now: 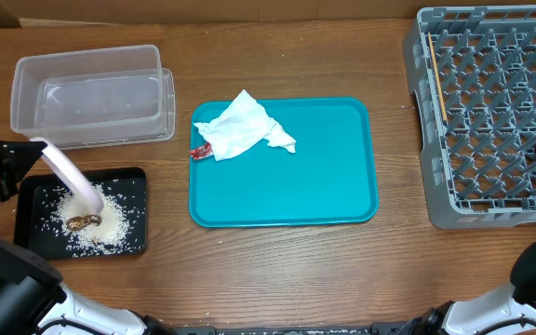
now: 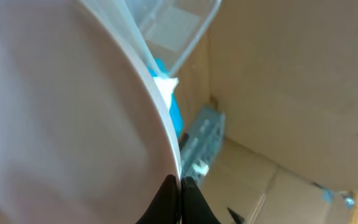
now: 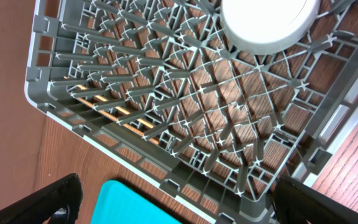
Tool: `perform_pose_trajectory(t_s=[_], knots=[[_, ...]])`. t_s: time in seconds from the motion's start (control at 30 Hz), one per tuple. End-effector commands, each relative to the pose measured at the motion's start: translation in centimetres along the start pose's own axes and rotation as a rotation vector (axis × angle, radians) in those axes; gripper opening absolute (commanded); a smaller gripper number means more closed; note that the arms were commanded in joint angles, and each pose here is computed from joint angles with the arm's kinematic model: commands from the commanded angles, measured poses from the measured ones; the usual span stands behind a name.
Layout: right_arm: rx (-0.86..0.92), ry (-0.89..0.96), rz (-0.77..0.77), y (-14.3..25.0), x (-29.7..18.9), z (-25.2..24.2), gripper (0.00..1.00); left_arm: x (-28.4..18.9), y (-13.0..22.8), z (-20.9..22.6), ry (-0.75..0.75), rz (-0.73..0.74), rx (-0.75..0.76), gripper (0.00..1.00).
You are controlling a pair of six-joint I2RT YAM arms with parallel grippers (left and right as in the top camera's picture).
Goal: Sort waste into correct bins and load items into the dishwasher
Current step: 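Tilt the plate to dump rice and mushroom onto the black tray, then carry the empty plate right and set it on the teal tray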
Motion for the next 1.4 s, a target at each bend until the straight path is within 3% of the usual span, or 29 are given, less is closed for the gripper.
perform_pose_trajectory(t_s=[0.0,0.13,0.23,0.73,0.9,1.17,1.27,1.37], knots=[[0.005,-0.012,-0.006,-0.1,-0.3,0.1,1.00,-0.3,0.1,-2.2,0.132,-0.028,0.138,0.04],[0.005,-0.012,-0.006,-0.1,-0.3,0.1,1.00,-0.3,-0.3,-2.2,0.142,-0.041,0.144,0.04],[0.005,-0.012,-0.006,-0.1,-0.3,0.1,1.00,-0.1,0.0,-0.4,0.033,-0.011,0.020,0.04],[0.005,-0.012,-0.006,-0.1,-0.3,0.1,1.00,0.3,3.9,-5.6,0.097,0.022,0.221,0.04],[0.005,-0.012,-0.006,-0.1,-0.3,0.1,1.00,3.2,8.7,-10.1,0.086,0.131,0.396,0.04],[0.005,-0.012,-0.006,-0.1,-0.3,0.1,1.00,12.2,19.2,-15.6,0.109,0.474,0.700,0.04],[0.005,-0.012,-0.006,-0.1,-0.3,0.1,1.00,17.1,21.8,-15.3,-0.083,0.513,0.761,0.04],[0.005,-0.012,-0.006,-0.1,-0.3,0.1,1.00,21.6,24.0,-14.7,-0.308,0.443,0.854,0.04]])
Point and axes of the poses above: each gripper's point midway between its finger pads, its own x axis out along the fingers, its own z axis along the line the jaws close on, y = z × x, the point moved 1 cm from there along -x, back along the fingers, and after that the axes turned 15 degrees about x, right-handed, at the moved point
